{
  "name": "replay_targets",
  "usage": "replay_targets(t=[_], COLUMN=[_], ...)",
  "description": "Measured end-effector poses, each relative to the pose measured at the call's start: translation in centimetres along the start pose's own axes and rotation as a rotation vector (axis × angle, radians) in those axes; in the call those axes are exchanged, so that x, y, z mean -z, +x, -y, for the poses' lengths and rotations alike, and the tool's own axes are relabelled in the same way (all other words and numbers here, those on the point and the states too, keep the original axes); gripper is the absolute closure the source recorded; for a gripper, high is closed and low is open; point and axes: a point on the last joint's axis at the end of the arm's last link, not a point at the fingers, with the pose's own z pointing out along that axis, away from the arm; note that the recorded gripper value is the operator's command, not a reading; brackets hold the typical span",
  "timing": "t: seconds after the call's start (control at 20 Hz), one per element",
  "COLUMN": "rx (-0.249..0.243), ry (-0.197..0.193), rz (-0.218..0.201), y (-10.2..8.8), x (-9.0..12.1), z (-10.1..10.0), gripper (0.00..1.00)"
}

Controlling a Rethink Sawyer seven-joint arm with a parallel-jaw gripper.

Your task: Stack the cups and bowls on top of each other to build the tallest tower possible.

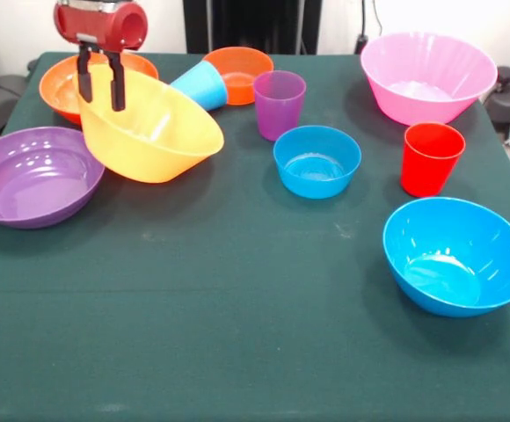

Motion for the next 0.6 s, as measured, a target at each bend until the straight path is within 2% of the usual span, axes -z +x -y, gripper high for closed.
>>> replay_targets(t=[0.1, 0.15, 0.3, 0.6], rx=[0.039, 0.076, 0.105, 0.098], ry=[0.002, -0.003, -0.018, -0.051], rz=[-0.001, 0.003, 0.014, 0.045], y=[-0.3, -0.8, -1.9, -4.1], x=[0.2, 0.5, 1.1, 2.3], z=[0.0, -0.2, -0.5, -1.9], gripper=[0.00, 0.00, 0.00, 0.00])
